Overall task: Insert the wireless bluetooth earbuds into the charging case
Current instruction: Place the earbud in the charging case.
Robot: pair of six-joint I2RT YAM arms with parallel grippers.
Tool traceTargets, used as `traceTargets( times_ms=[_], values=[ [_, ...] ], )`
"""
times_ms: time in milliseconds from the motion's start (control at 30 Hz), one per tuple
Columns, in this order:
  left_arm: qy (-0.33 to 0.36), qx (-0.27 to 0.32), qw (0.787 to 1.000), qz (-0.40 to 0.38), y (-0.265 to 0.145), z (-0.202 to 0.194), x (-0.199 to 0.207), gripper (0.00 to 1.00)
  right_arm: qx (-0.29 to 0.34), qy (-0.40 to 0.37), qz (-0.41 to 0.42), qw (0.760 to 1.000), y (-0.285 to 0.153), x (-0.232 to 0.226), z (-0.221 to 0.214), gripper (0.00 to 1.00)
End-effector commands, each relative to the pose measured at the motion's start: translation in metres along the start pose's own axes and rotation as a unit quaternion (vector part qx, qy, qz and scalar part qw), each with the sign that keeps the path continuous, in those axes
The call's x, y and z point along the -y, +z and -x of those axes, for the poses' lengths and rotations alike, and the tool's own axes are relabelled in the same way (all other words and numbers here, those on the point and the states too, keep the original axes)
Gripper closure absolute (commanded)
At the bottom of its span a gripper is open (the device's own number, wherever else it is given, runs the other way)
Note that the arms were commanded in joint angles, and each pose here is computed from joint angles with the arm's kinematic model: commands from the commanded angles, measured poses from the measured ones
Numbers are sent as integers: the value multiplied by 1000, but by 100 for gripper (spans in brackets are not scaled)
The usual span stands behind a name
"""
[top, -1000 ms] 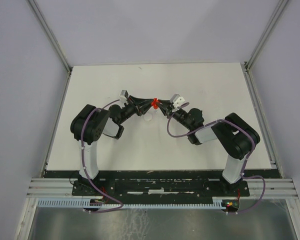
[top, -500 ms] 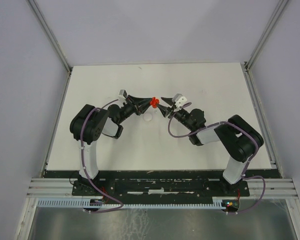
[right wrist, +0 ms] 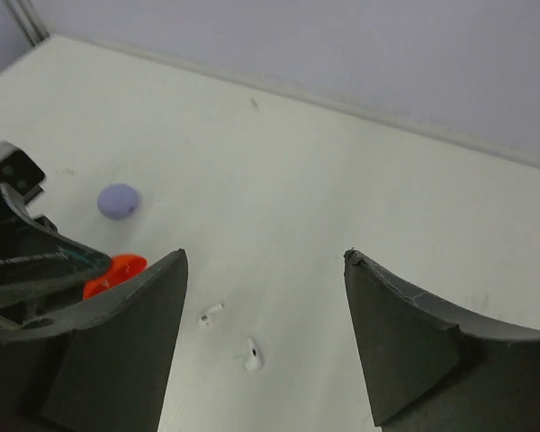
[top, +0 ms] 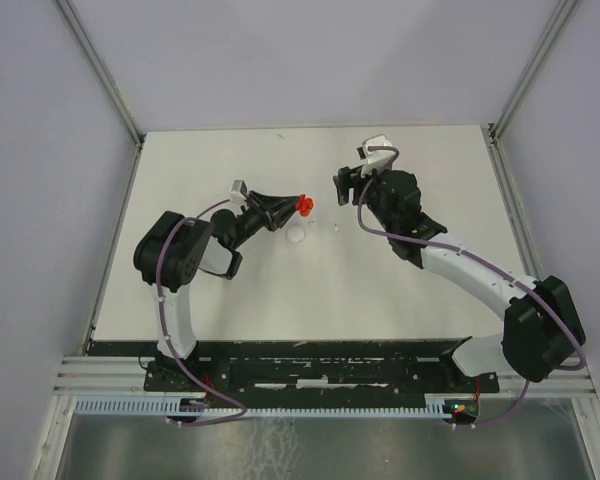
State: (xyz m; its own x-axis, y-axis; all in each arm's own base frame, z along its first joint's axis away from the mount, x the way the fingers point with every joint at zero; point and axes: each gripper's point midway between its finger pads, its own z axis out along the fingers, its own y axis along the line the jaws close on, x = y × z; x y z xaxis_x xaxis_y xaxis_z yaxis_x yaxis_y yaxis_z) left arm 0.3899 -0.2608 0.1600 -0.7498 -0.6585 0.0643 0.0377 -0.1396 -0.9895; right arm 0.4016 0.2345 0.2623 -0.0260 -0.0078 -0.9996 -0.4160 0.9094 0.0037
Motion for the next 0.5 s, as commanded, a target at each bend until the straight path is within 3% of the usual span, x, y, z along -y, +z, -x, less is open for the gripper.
traceTargets(
  times_ms=[0,133,467],
  values=[
    [71,20,997,-26,-1,4,26,97,-229,-22,-55,972,-42,22,-87,17],
    [80,29,996,-18,-3,4,26,97,-286,-23,-44,957,-42,16,-98,0],
    [101,33,994,2,6,-7,23,97,-308,10,-13,951,-24,-12,-120,0]
  ],
)
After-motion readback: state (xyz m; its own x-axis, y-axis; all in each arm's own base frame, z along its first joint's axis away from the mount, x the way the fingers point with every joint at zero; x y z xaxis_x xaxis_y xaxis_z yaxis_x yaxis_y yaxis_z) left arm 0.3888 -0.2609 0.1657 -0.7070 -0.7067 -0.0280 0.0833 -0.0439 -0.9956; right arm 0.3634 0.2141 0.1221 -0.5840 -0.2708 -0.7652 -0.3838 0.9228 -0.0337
